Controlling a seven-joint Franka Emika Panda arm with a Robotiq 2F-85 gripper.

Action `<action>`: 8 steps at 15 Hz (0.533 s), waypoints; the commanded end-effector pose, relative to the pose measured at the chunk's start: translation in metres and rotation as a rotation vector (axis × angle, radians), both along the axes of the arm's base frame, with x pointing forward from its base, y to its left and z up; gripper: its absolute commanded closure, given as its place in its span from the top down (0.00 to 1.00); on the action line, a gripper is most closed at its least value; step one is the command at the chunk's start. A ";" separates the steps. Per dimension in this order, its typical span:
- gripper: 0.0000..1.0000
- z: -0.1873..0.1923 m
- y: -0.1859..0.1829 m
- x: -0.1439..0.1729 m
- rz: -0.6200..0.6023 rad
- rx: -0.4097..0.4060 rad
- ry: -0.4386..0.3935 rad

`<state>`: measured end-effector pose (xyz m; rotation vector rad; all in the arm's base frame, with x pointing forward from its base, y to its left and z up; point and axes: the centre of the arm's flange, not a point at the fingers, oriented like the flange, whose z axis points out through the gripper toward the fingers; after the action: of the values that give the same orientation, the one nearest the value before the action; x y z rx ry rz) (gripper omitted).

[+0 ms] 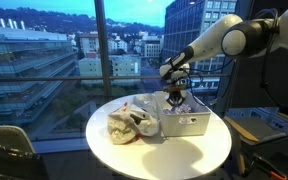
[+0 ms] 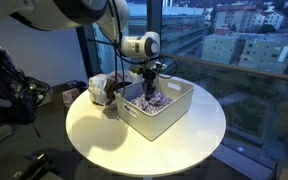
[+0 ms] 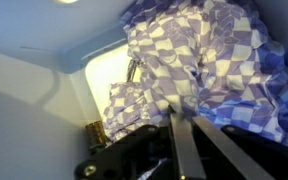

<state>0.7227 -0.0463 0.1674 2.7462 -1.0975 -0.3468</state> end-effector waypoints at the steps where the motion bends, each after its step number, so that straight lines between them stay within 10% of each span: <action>1: 0.01 0.058 0.008 -0.011 -0.018 -0.031 0.014; 8: 0.01 0.152 0.039 -0.042 0.051 -0.145 -0.092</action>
<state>0.7192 -0.0242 0.2752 2.7104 -1.0505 -0.2359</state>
